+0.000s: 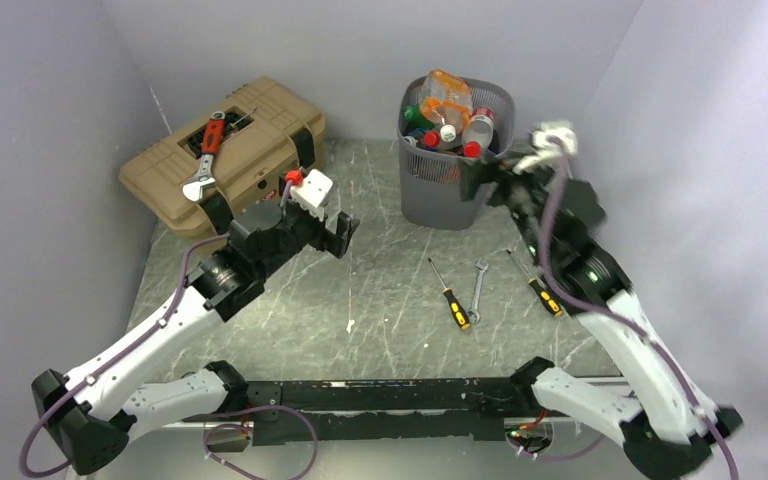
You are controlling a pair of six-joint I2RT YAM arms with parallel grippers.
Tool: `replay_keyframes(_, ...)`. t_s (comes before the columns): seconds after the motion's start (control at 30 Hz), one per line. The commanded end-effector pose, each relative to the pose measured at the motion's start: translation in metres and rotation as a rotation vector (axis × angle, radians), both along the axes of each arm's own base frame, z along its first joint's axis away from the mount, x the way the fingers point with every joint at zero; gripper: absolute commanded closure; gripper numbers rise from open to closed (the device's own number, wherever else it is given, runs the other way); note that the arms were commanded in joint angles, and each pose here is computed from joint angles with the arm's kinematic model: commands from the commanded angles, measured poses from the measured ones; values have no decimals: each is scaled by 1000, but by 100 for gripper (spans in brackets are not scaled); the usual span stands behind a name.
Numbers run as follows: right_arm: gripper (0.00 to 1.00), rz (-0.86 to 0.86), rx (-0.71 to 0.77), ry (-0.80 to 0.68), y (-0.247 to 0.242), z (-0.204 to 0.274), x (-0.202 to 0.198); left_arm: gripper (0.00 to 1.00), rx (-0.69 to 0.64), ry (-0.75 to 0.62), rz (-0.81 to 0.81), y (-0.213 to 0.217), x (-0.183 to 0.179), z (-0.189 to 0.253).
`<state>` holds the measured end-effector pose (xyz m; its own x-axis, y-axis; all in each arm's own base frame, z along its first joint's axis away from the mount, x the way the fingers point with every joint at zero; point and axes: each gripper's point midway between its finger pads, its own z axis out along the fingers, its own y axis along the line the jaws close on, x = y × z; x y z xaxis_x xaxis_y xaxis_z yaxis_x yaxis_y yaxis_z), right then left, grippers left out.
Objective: Put the plastic bottles in the bin
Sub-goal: Reset both arms
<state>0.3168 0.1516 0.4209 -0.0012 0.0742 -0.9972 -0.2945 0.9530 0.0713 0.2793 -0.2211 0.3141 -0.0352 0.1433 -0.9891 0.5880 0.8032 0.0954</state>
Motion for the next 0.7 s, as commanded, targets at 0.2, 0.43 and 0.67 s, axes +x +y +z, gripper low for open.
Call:
replay_keyframes(0.2,0,-143,245,50,-63,-64,-67,0,-332,221,212,9,28,17)
replay_keyframes(0.43,0,-98,419,64,-62,-127,-87,1,-574,272,386,37,24,40)
replay_keyframes(0.67,0,-58,436,61,-57,-129,-91,0,-499,284,292,23,18,52)
